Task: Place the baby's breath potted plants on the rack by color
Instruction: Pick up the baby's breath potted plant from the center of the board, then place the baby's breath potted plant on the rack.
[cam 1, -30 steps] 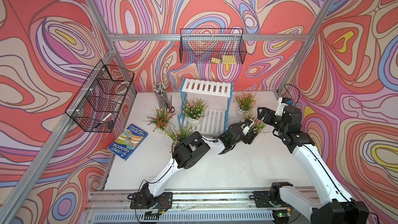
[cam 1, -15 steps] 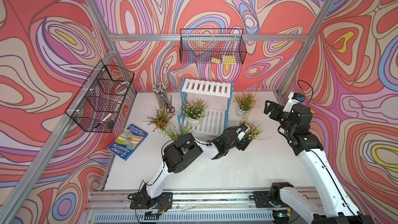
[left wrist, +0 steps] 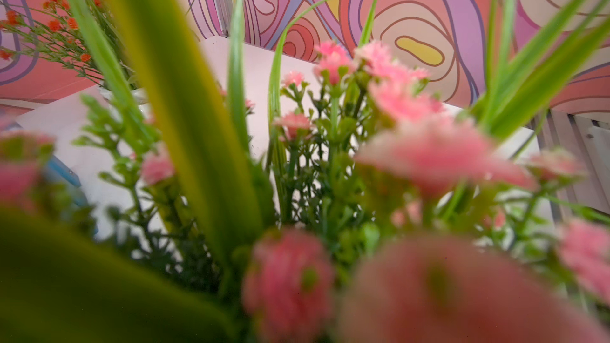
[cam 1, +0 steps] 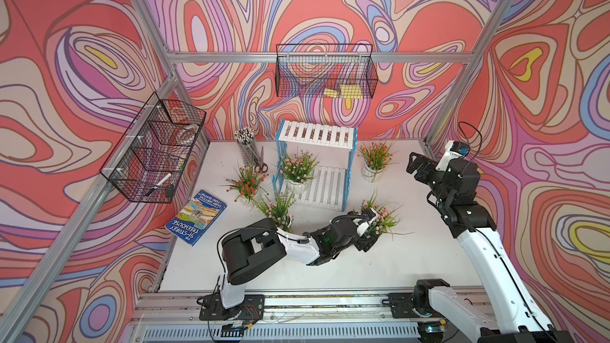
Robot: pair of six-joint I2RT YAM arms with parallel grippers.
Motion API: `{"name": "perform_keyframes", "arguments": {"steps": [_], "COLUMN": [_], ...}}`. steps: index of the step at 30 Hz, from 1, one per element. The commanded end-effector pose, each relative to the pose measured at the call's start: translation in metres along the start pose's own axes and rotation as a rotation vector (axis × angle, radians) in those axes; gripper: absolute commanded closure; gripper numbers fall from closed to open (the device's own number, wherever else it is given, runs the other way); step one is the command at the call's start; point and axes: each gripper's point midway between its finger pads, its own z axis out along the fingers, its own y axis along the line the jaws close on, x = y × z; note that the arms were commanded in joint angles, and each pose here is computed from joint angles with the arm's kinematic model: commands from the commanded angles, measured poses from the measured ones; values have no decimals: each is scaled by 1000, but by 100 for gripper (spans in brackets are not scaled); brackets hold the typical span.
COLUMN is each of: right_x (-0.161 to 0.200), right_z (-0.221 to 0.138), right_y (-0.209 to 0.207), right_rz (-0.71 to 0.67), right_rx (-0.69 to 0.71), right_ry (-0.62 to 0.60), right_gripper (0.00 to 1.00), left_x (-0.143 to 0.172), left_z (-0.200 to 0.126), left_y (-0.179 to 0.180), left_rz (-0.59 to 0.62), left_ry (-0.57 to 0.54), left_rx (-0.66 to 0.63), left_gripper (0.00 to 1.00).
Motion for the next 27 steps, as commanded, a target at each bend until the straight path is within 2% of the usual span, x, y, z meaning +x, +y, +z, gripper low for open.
{"name": "perform_keyframes", "arguments": {"steps": [1, 9, 16, 22, 27], "right_x": [-9, -5, 2, 5, 5], "right_z": [-1, 4, 12, 15, 16], "right_y": [0, -1, 1, 1, 1], "right_rz": [9, 15, 35, 31, 24], "right_rx": [4, 6, -11, -11, -13], "right_ry": [-27, -21, -8, 4, 8], "right_gripper": [2, 2, 2, 2, 2], "left_x": [-59, -63, -67, -72, -72], "left_z": [-24, -70, -106, -114, -111], "left_y": [2, 7, 26, 46, 80], "left_rz": [-34, -45, -29, 38, -2], "left_ry": [-167, -177, -187, -190, -209], "left_rx": [-31, -74, -158, -269, -357], "left_gripper": [43, 43, 43, 43, 43]}}
